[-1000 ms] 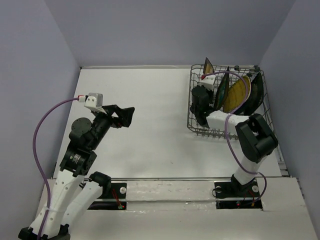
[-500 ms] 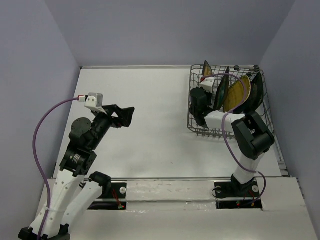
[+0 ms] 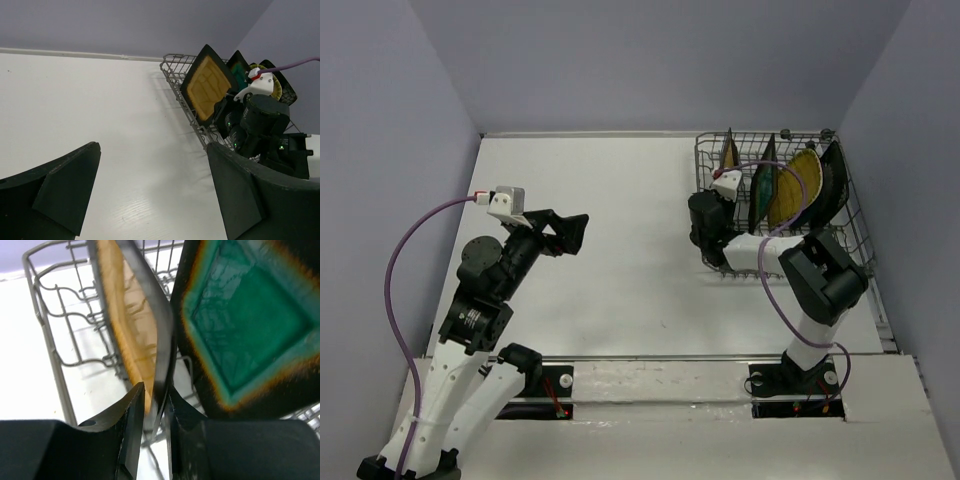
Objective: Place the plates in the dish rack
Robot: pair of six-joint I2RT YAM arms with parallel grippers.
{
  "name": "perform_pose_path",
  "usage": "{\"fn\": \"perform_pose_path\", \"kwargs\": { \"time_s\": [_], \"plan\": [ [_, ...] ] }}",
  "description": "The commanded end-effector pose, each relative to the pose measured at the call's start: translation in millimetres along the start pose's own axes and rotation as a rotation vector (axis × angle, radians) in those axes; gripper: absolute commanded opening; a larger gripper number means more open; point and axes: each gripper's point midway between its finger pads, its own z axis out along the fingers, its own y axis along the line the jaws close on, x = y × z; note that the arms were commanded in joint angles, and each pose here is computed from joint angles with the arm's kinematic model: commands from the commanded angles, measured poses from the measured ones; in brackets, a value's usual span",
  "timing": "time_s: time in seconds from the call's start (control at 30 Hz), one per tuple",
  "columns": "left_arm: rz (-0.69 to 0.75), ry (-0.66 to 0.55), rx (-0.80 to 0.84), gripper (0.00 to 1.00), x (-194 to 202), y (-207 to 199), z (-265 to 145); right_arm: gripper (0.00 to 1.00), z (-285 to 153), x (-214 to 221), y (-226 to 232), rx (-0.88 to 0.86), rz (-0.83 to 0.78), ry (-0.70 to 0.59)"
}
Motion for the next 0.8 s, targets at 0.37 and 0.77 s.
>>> {"fn": "perform_pose_path", "kwargs": {
  "time_s": [0.37, 0.77],
  "plan": [
    [0.008, -0.052, 0.028, 0.99, -12, -5, 0, 0.30, -25, 4, -9, -0.016, 0.174, 0.065],
    [0.006, -0.052, 0.018, 0.99, -13, -2, 1, 0.57, -43, -29, -14, -0.110, 0.223, 0.077]
  ]
}}
